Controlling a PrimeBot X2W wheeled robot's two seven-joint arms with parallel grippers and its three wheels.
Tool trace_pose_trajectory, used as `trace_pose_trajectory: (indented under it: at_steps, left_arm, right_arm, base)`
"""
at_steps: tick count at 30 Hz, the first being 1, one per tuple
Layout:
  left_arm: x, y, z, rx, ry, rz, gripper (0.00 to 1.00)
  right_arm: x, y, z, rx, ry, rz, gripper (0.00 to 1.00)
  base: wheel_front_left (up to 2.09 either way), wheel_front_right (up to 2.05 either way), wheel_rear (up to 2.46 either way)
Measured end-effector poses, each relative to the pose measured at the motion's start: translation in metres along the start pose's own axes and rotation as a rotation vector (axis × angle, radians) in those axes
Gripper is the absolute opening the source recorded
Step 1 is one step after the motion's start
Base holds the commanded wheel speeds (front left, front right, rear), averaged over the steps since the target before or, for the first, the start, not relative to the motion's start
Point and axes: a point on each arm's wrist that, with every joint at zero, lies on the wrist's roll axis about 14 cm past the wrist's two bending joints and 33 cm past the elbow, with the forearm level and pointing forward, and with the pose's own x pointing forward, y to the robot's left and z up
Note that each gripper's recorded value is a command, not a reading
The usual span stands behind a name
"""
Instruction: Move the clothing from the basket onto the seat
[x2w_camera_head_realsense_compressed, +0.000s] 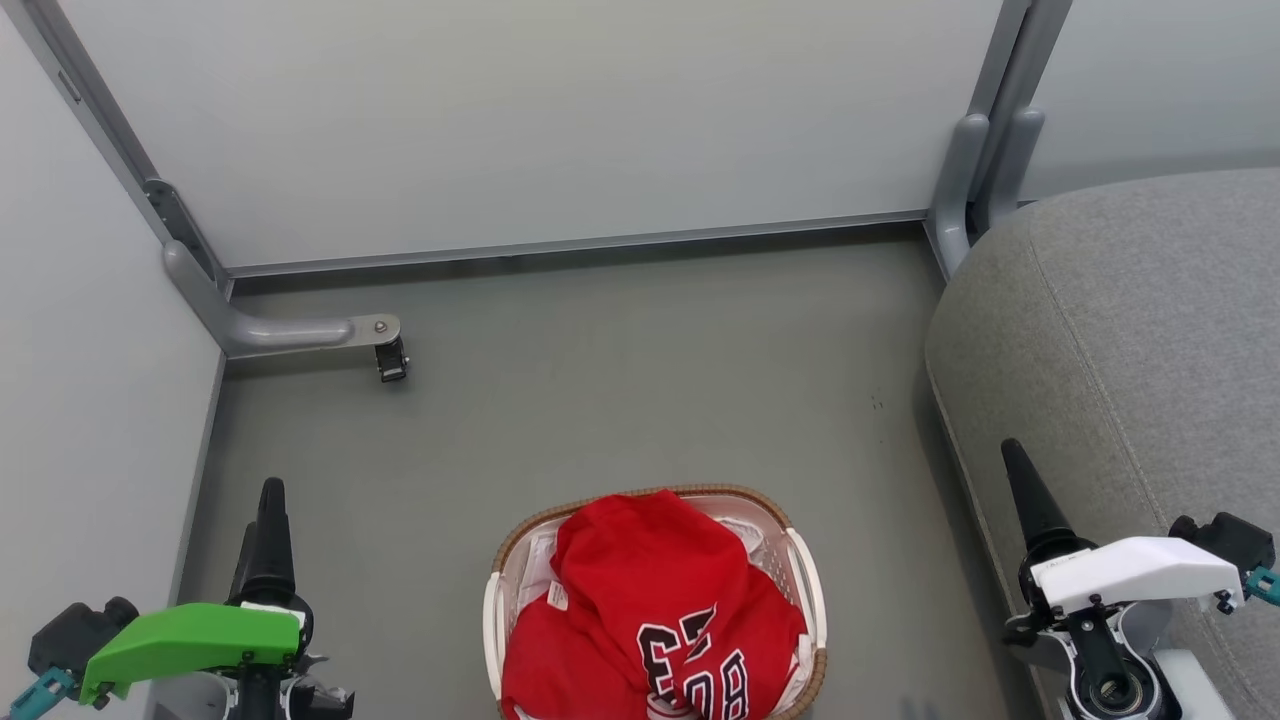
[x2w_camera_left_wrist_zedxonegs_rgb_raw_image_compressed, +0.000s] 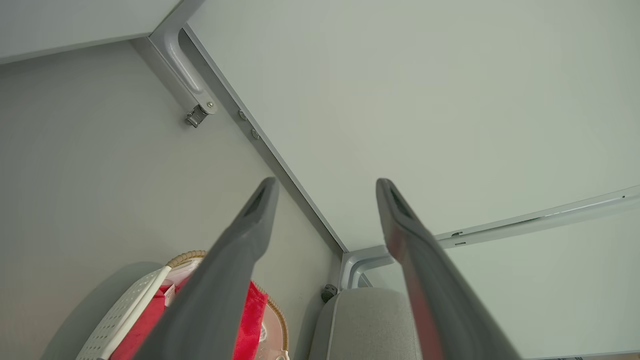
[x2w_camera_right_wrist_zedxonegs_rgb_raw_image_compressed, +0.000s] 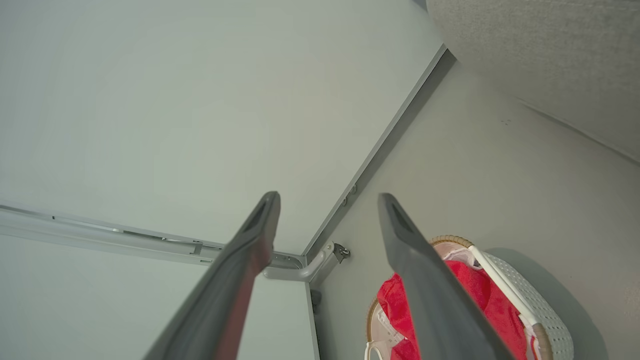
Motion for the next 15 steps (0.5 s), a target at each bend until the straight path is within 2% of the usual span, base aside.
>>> trace_pose_trajectory:
  at_steps: [15]
  left_arm:
    - [0.0010,-0.0012,-0.0046,0.318,0.016,-0.018,1.00]
  right_arm:
    - [0.0038,0.0023,-0.0089,-0.305,0.032,0.021,1.00]
  base:
    - [0.00,0.00,0.00]
